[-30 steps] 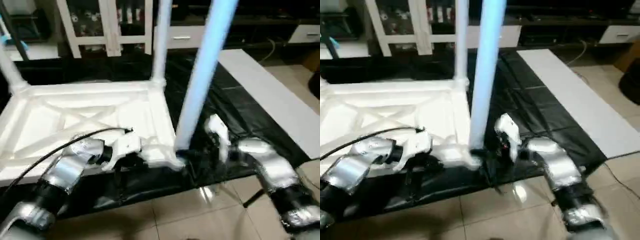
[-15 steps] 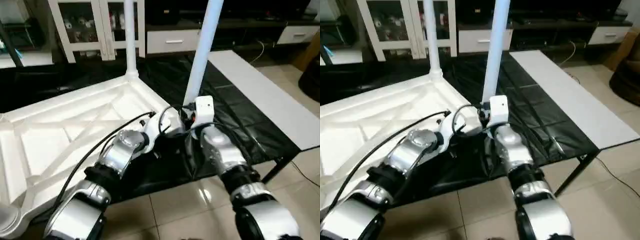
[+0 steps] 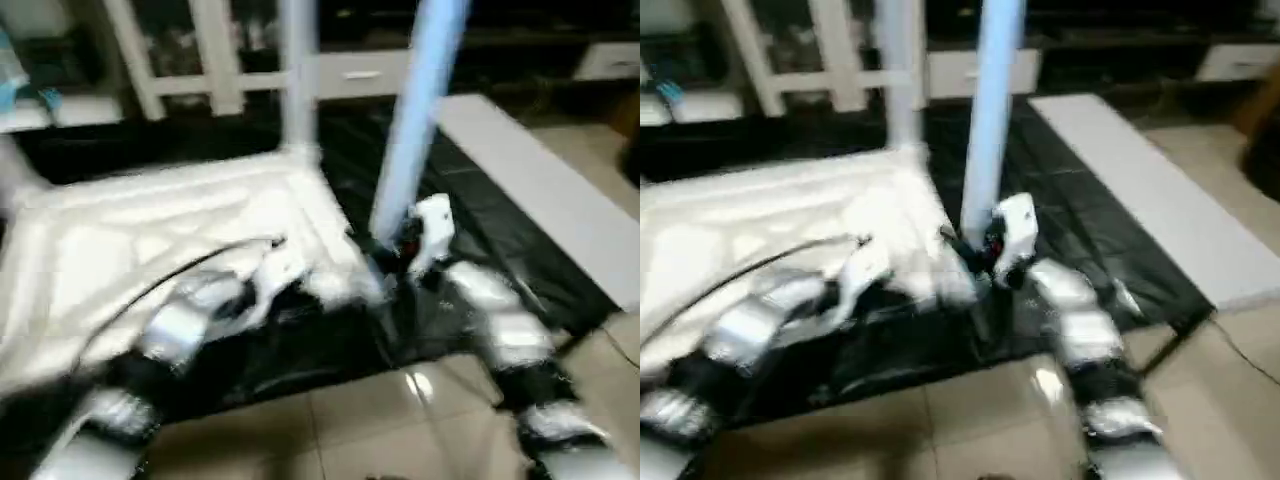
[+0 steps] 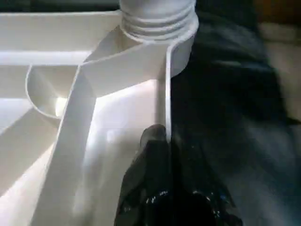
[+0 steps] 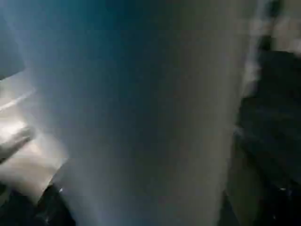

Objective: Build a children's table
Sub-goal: Rotate leg to tighten

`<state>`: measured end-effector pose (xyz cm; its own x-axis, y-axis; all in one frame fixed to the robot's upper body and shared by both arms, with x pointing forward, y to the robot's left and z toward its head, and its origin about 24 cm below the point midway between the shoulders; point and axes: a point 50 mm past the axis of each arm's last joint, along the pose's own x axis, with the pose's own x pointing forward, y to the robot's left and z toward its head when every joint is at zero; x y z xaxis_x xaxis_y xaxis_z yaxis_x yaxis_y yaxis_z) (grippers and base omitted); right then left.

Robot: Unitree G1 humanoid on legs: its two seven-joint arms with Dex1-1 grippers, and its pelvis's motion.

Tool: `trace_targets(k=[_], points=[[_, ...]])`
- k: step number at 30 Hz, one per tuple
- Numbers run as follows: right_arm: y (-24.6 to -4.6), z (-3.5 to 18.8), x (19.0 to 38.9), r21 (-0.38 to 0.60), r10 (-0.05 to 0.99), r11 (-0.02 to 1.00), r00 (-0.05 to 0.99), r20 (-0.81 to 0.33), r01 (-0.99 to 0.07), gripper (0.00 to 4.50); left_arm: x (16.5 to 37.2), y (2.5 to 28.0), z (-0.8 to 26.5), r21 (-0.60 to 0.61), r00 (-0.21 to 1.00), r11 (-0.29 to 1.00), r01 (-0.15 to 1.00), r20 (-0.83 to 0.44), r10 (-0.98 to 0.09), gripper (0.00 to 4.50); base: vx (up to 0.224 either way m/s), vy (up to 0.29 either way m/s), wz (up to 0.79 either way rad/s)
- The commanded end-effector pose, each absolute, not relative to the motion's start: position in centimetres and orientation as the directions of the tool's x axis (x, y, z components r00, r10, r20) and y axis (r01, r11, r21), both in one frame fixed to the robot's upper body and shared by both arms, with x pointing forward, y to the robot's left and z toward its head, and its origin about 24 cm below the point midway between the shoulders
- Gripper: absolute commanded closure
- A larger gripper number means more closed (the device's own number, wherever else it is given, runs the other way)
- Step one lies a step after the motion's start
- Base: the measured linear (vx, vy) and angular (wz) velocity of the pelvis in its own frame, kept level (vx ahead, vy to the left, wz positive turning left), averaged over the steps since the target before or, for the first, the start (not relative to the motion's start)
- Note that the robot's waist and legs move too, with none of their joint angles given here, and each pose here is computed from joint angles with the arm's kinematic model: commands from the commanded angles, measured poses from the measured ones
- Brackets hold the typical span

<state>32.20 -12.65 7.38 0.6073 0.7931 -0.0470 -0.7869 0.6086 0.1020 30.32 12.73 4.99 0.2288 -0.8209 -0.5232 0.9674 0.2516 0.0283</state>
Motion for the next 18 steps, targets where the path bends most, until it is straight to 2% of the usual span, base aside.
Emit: trace_targets(k=[1,2,4,10,18], points=[[-12.9,8.2,32.1,0.097,0.823,0.567,0.566,-0.041,-0.818,0.96,29.0,11.0,5.2,-0.041,0.075,0.106,0.994,-0.464,-0.883,4.5,0.067,-0.025,0.11],[-14.1,8.0,30.9,0.065,0.876,0.478,0.47,-0.111,-0.876,0.96,28.4,11.9,5.5,-0.071,0.029,0.071,0.995,-0.478,-0.878,4.5,0.057,-0.004,0.05],[-15.6,7.6,29.2,0.047,0.916,0.357,0.34,-0.211,-0.933,0.96,27.7,13.1,5.5,-0.091,-0.015,0.036,0.995,-0.512,-0.859,4.5,0.066,0.008,0.04],[-16.9,7.3,28.0,0.045,0.921,0.262,0.235,-0.311,-0.964,0.96,27.6,13.9,5.4,-0.081,-0.013,0.037,0.996,-0.535,-0.845,4.5,0.03,0.008,0.0],[-16.9,7.7,28.1,0.047,0.922,0.236,0.208,-0.327,-0.971,0.96,27.3,13.8,5.6,-0.094,-0.03,0.025,0.995,-0.538,-0.843,4.5,0.0,0.0,0.0]])
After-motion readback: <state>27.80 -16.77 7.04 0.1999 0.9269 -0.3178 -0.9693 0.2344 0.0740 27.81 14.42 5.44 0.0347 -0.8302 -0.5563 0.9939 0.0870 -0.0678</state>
